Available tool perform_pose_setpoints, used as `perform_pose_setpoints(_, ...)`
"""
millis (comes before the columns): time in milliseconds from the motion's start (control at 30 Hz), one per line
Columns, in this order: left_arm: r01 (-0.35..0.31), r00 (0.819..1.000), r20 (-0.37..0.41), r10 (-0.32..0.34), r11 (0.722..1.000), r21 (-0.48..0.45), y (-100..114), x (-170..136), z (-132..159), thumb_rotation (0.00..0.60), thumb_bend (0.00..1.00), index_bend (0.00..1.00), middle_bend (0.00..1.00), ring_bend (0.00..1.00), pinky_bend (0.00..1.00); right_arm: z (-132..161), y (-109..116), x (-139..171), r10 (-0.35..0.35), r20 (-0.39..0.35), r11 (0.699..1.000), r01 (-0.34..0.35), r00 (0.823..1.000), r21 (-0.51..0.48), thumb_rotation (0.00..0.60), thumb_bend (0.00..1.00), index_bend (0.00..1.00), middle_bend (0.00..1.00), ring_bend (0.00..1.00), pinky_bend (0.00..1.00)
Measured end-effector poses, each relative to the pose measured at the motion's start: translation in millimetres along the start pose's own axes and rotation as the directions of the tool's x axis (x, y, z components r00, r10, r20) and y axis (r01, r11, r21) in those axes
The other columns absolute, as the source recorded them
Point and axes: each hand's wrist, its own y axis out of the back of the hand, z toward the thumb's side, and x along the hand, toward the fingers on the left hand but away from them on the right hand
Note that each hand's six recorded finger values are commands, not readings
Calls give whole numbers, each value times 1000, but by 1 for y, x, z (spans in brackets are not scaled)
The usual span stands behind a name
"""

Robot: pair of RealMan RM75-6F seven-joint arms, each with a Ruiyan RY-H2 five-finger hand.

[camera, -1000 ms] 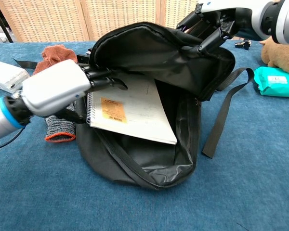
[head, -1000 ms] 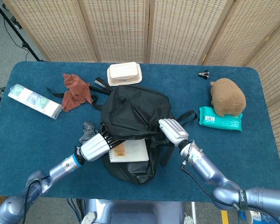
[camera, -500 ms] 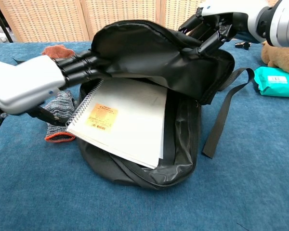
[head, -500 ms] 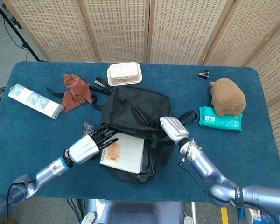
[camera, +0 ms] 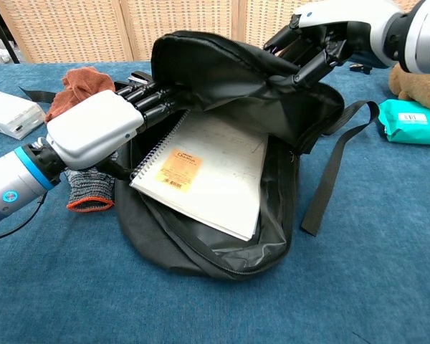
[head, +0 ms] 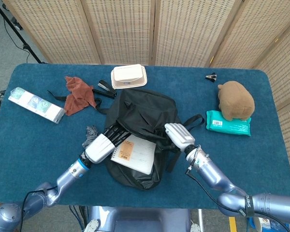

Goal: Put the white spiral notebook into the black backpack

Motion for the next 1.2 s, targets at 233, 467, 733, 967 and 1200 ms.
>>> perform_pose_setpoints(233, -64, 995, -74, 61, 998, -30, 5, 9, 7, 600, 231, 0, 0, 0, 64, 7, -7, 4, 31, -19, 999, -31, 999, -16, 600, 629, 631, 610, 582, 649)
perform_pose_setpoints(467, -80, 966, -247, 74, 997, -16, 3, 16, 9, 600, 233, 0, 0, 0, 57, 12, -11, 3, 42, -28, 999, -43, 999, -15, 600, 630, 631, 610, 583, 649)
perform_pose_setpoints(733, -35, 951, -310, 8, 996, -80, 4, 16, 11, 600, 21, 0, 0, 0, 0, 4, -5, 0, 16, -7, 1000, -16, 1000, -3, 600, 629, 631, 610, 583, 649)
perform_pose_setpoints(967, 30, 956, -286, -62, 993, -113, 20, 7, -3, 600, 0, 0, 0, 0, 0, -5, 0, -5, -9, 19, 1000, 9, 1000, -4, 600, 630, 631, 610, 583, 649)
perform_pose_setpoints(1200, 77, 960, -246, -129, 974, -212, 34, -2, -6, 600, 0, 0, 0, 0, 0, -7, 3, -8, -21, 27, 1000, 20, 999, 6, 600, 630, 631, 610, 582, 649)
